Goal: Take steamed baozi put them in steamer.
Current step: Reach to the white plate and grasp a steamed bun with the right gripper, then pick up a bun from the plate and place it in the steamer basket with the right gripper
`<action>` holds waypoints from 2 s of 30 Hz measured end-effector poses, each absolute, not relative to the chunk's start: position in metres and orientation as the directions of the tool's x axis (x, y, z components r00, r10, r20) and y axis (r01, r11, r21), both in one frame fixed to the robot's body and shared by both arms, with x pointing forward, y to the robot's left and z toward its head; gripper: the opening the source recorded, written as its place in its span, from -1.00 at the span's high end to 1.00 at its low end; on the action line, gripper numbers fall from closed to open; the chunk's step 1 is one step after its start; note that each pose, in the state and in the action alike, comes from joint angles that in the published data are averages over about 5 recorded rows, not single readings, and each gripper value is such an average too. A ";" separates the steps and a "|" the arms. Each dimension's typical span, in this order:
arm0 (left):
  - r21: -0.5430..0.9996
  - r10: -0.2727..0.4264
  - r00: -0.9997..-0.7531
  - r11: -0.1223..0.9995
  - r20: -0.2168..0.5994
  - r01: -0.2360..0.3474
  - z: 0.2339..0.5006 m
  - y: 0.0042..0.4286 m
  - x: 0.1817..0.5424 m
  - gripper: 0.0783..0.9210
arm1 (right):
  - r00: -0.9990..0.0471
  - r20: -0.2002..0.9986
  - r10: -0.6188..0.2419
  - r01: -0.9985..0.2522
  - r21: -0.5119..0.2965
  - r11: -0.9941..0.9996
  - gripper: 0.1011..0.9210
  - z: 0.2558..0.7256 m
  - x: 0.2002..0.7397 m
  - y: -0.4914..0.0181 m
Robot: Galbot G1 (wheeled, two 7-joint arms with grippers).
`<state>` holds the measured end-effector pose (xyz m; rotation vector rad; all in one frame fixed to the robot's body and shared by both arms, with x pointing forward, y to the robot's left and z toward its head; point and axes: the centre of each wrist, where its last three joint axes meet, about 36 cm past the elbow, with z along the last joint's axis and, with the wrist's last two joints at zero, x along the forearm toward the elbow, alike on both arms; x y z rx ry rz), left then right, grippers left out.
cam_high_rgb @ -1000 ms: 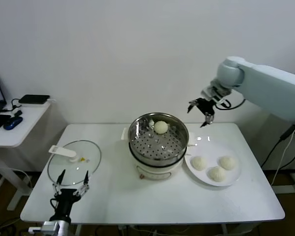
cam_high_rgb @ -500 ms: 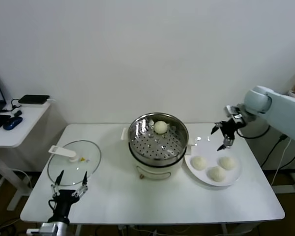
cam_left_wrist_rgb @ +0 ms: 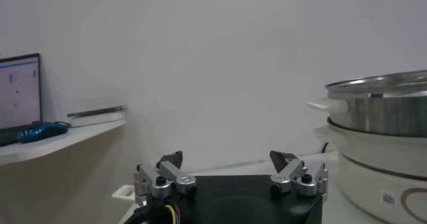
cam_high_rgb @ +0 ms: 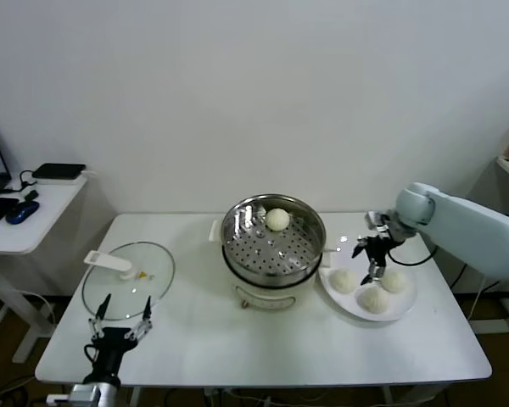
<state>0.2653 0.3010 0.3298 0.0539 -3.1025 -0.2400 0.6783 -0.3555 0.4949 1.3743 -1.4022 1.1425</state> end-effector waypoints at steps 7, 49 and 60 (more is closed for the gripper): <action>0.153 -0.027 -0.999 0.988 0.031 -0.022 0.327 0.299 0.266 -0.77 | -0.045 0.973 -0.225 -0.999 -0.048 -0.006 -0.76 0.473 0.681 -0.351; 0.147 -0.034 -0.999 0.989 0.037 -0.028 0.324 0.301 0.268 -0.77 | -0.039 0.970 -0.238 -0.999 -0.030 0.040 -0.56 0.443 0.691 -0.347; 0.146 -0.035 -0.999 0.989 0.035 -0.029 0.324 0.301 0.268 -0.77 | -0.041 0.968 -0.247 -0.999 -0.032 0.038 -0.41 0.444 0.690 -0.347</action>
